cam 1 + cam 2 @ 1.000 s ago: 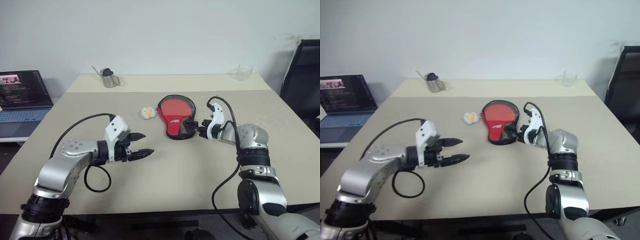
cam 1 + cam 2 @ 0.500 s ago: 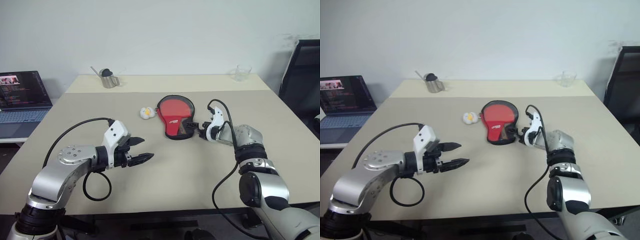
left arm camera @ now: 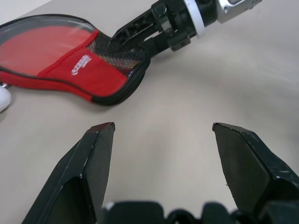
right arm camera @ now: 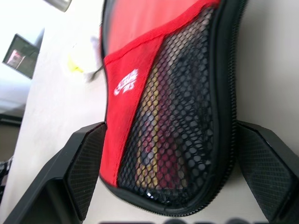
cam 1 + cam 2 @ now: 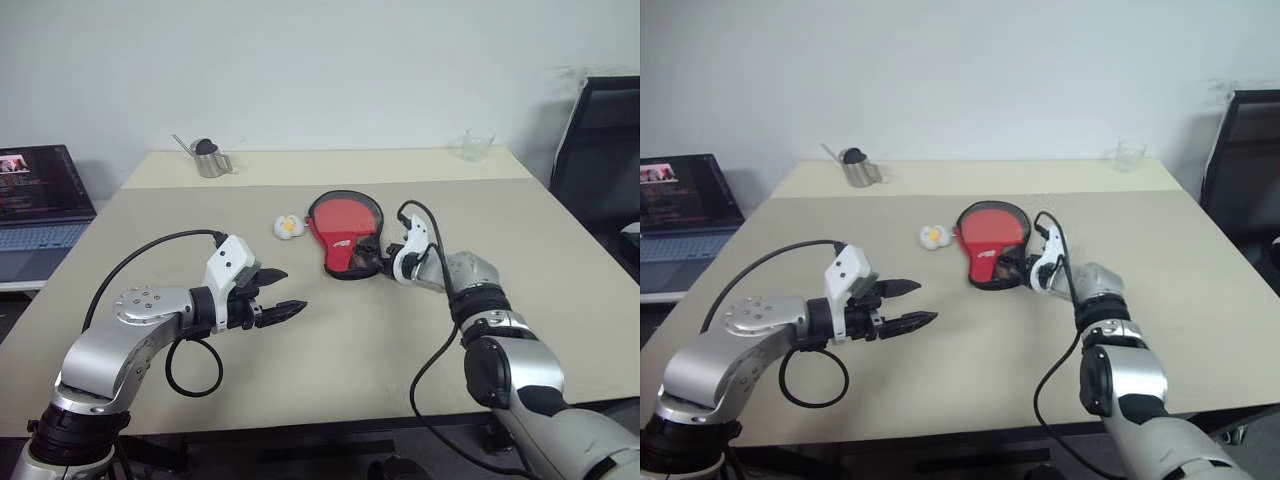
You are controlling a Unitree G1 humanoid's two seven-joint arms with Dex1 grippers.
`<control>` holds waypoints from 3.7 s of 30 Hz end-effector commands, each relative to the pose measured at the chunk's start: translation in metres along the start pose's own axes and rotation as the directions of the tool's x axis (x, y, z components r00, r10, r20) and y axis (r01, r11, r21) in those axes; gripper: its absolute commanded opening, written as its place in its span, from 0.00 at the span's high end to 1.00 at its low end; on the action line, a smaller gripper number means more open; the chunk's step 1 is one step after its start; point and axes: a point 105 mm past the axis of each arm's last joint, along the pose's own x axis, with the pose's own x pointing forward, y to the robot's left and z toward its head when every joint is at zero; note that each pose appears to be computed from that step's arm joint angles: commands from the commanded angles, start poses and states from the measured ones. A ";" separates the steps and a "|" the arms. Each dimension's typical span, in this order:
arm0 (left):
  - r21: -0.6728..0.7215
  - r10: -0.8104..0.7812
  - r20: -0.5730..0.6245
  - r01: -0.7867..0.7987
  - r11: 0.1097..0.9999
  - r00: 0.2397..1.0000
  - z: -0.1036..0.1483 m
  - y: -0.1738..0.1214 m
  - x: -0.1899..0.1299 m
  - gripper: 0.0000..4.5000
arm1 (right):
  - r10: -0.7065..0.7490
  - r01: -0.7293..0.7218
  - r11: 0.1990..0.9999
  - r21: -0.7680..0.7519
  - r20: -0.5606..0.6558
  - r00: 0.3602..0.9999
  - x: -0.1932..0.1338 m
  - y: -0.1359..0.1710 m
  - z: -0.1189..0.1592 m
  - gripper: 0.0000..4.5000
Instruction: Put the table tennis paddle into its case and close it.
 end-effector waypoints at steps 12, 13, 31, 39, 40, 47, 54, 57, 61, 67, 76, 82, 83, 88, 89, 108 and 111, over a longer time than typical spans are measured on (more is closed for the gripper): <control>0.051 0.014 0.024 -0.016 0.999 1.000 0.011 0.001 -0.003 0.19 | 0.012 -0.011 0.999 -0.037 0.023 1.000 0.001 0.007 0.009 0.91; 0.052 0.014 0.025 -0.016 0.999 1.000 0.011 0.001 -0.003 0.19 | 0.011 -0.010 0.999 -0.041 0.021 1.000 0.001 0.007 0.009 0.98; 0.062 -0.002 0.024 0.001 0.998 1.000 0.011 0.001 0.002 0.19 | -0.005 -0.017 0.989 -0.148 -0.147 0.989 -0.031 -0.016 -0.014 1.00; 0.075 -0.018 0.015 0.016 0.997 1.000 0.011 0.005 0.005 0.19 | 0.020 -0.105 0.967 -0.234 -0.339 0.941 -0.077 -0.010 -0.063 1.00; 0.076 -0.022 0.013 0.021 0.997 1.000 0.010 0.005 0.006 0.19 | 0.030 -0.123 0.964 -0.234 -0.365 0.930 -0.086 -0.009 -0.070 1.00; 0.080 -0.053 0.001 0.053 0.995 0.999 0.008 0.007 0.009 0.19 | 0.043 -0.159 0.959 -0.234 -0.438 0.898 -0.120 -0.006 -0.096 1.00; 0.084 -0.090 -0.007 0.090 0.992 0.996 0.008 0.007 0.014 0.19 | 0.039 -0.161 0.958 -0.236 -0.450 0.892 -0.133 -0.010 -0.109 1.00; 0.080 -0.100 -0.014 0.101 0.992 0.995 0.007 0.007 0.016 0.19 | 0.048 -0.180 0.956 -0.231 -0.483 0.874 -0.139 -0.010 -0.122 1.00; 0.077 -0.125 -0.025 0.127 0.989 0.992 0.005 0.005 0.019 0.19 | 0.083 -0.217 0.952 -0.214 -0.505 0.859 -0.146 -0.004 -0.133 1.00; 0.084 -0.160 -0.042 0.163 0.983 0.986 0.008 0.005 0.023 0.19 | 0.122 -0.249 0.951 -0.184 -0.517 0.847 -0.154 0.004 -0.147 1.00; 0.087 -0.175 -0.052 0.179 0.980 0.983 0.009 0.006 0.023 0.19 | 0.127 -0.249 0.954 -0.165 -0.531 0.838 -0.159 0.007 -0.153 1.00; 0.095 -0.188 -0.057 0.193 0.977 0.980 0.009 0.004 0.025 0.19 | 0.135 -0.262 0.951 -0.163 -0.543 0.829 -0.162 0.010 -0.157 1.00; 0.095 -0.190 -0.058 0.195 0.976 0.980 0.009 0.004 0.025 0.19 | 0.135 -0.262 0.951 -0.163 -0.544 0.828 -0.162 0.011 -0.157 1.00; 0.099 -0.191 -0.060 0.196 0.976 0.980 0.010 0.006 0.026 0.19 | 0.136 -0.263 0.951 -0.162 -0.546 0.827 -0.163 0.012 -0.159 1.00; 0.099 -0.193 -0.059 0.198 0.975 0.980 0.010 0.005 0.026 0.19 | 0.137 -0.264 0.951 -0.161 -0.546 0.827 -0.164 0.012 -0.159 1.00; 0.115 -0.177 -0.053 0.182 0.977 0.983 0.011 0.010 0.027 0.19 | 0.159 -0.324 0.894 -0.310 -0.456 0.876 -0.156 0.027 -0.114 0.41; 0.120 -0.167 -0.046 0.172 0.978 0.985 0.012 0.010 0.026 0.19 | 0.152 -0.354 0.858 -0.371 -0.475 0.867 -0.164 0.028 -0.105 0.41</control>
